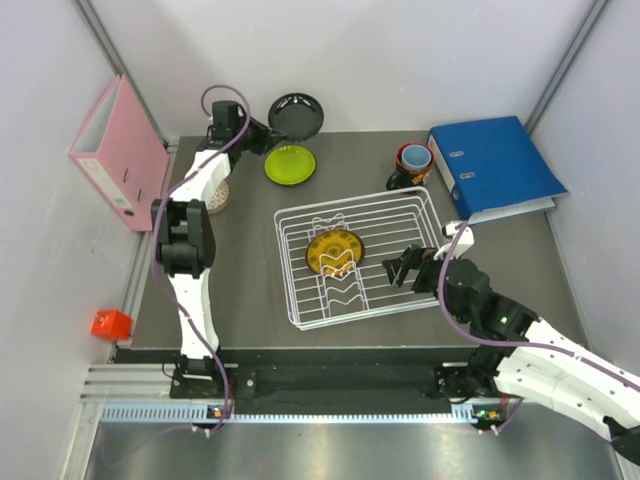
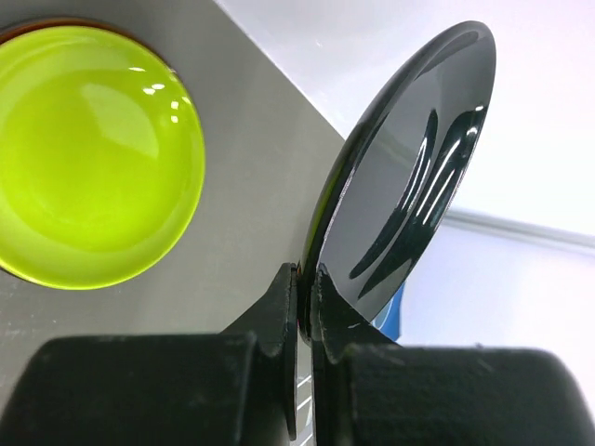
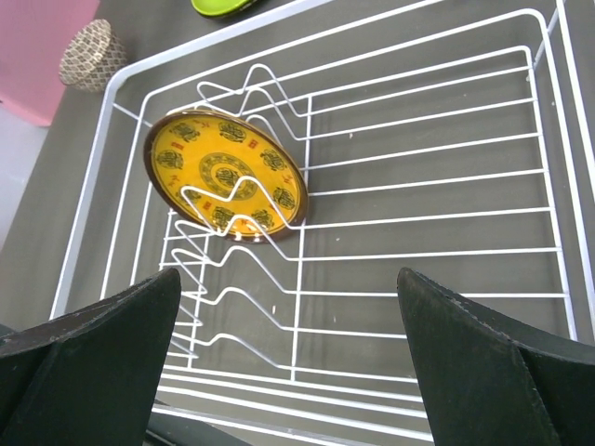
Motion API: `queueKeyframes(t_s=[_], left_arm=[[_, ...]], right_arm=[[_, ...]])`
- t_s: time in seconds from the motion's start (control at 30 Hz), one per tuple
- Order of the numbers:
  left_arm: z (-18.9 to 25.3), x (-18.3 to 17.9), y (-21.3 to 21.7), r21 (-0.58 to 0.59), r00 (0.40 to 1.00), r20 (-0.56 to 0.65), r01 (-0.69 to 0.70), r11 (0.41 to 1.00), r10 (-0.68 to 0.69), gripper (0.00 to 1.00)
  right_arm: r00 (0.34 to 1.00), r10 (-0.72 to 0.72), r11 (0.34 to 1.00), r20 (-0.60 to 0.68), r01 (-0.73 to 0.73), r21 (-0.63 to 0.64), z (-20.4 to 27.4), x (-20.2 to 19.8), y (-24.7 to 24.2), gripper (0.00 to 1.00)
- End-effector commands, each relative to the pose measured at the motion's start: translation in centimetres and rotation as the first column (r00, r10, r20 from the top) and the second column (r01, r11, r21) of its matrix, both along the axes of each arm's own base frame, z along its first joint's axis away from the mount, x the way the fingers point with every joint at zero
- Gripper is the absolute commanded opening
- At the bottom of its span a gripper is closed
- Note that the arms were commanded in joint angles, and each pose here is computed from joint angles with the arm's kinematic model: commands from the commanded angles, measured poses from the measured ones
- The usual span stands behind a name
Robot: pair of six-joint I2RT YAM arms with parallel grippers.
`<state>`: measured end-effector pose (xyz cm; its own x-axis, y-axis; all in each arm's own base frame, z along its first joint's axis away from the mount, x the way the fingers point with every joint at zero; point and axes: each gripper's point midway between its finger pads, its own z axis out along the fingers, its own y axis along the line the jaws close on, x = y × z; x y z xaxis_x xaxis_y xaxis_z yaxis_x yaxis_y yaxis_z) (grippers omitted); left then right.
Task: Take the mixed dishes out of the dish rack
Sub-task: Place the plate at the center of the board.
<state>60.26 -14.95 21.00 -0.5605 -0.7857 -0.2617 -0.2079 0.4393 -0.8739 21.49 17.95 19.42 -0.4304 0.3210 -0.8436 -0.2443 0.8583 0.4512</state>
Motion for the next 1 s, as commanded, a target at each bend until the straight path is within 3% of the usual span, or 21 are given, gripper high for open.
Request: queueKeyframes(t_s=[0.0,0.53,0.97], left_arm=[[2.1,2.2,0.9,-0.109,0.997,0.035,-0.062,0.992,0.066,0.0],[-7.1,2.0,4.0,0.042,0.962,-0.216,-0.159,0.986,0.165,0.0],[-13.0,0.5,3.8,0.032,0.935,-0.33,-0.129,0.991,0.133,0.0]], right_arm=[[0.999,-0.013,1.0,0.048,0.012,0.019,2.4,0.8,0.2,1.0],[1.0,-0.001,1.0,0.013,0.001,0.0,0.7,1.1,1.1,1.0],[1.0,0.0,1.0,0.01,0.0,-0.009,0.6,1.2,1.1,1.0]])
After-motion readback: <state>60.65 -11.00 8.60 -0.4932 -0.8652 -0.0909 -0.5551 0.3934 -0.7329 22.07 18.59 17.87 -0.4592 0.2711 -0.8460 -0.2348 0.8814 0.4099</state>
